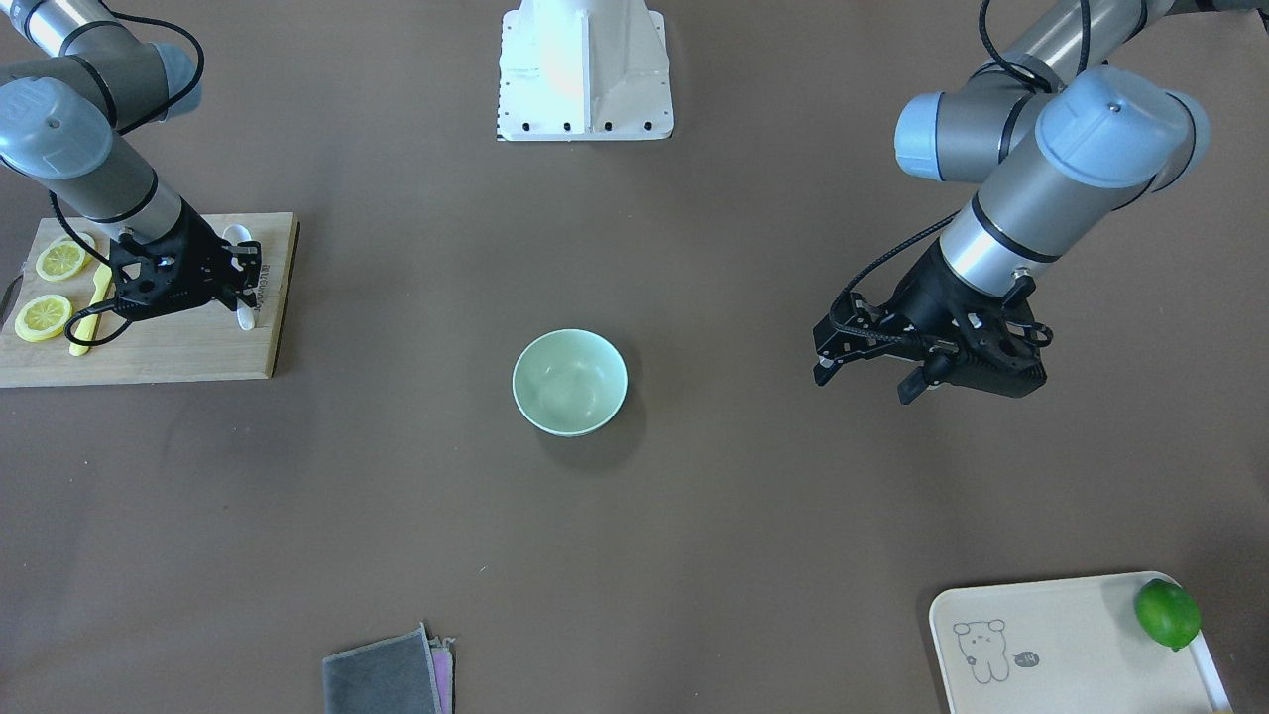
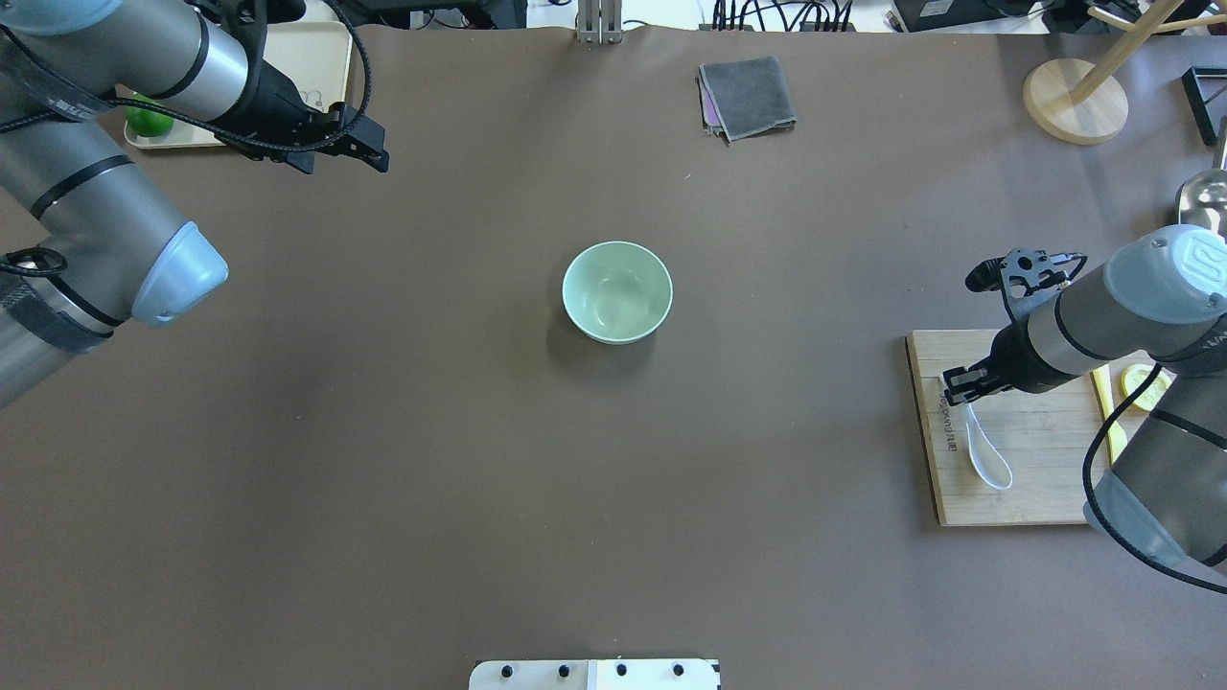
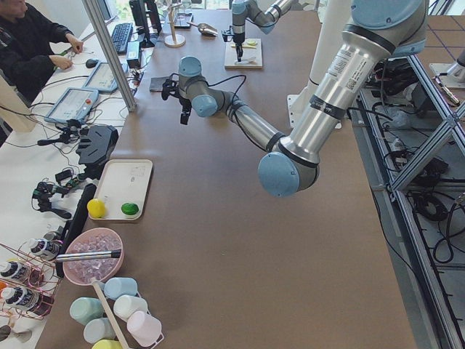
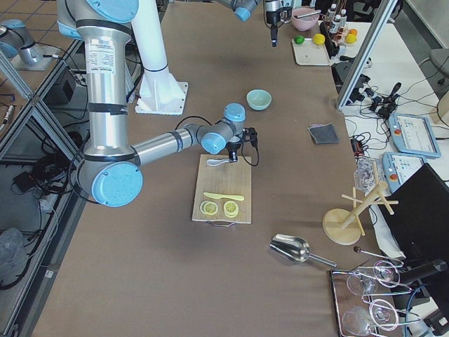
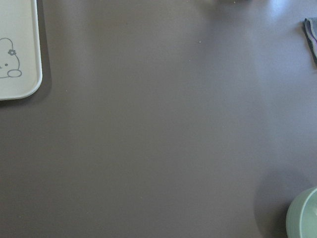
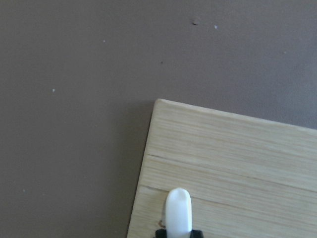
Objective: Place spoon in bowl
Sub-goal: 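Lower the right gripper onto the white spoon handle and close it, then lift the white spoon with the right gripper and carry it over the bowl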
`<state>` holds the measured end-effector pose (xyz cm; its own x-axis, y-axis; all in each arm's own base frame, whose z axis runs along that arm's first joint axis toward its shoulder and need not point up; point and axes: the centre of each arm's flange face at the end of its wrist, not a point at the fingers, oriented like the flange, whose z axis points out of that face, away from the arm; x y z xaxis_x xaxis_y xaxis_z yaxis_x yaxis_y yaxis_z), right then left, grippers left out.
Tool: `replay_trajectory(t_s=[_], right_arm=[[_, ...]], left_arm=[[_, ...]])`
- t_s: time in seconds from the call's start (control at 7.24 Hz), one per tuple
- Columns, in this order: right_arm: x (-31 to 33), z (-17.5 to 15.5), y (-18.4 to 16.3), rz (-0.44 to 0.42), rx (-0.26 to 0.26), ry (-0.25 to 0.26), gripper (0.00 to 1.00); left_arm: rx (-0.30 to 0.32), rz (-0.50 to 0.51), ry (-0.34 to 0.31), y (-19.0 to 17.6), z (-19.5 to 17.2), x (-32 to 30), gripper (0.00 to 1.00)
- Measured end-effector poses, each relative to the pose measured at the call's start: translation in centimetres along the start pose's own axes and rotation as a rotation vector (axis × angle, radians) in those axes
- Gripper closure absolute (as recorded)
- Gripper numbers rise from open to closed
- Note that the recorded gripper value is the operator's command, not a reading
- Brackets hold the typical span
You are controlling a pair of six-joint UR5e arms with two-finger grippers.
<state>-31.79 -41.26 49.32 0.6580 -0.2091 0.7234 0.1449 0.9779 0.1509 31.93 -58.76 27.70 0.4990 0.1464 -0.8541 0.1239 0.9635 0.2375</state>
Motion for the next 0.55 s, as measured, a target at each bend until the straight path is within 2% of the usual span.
replay_trajectory(t_s=[0.28,0.55], right_arm=[[-0.5,-0.8,-0.2,-0.004,0.006,-0.016,1.0],[-0.8,-4.1,-1.1,0.016,0.018,-0.062,1.0]], left_arm=[[0.0,-0.001,0.0,0.0,0.0,0.0,0.02],[-0.001,-0.002,-0.001,0.0,0.0,0.0,0.02]])
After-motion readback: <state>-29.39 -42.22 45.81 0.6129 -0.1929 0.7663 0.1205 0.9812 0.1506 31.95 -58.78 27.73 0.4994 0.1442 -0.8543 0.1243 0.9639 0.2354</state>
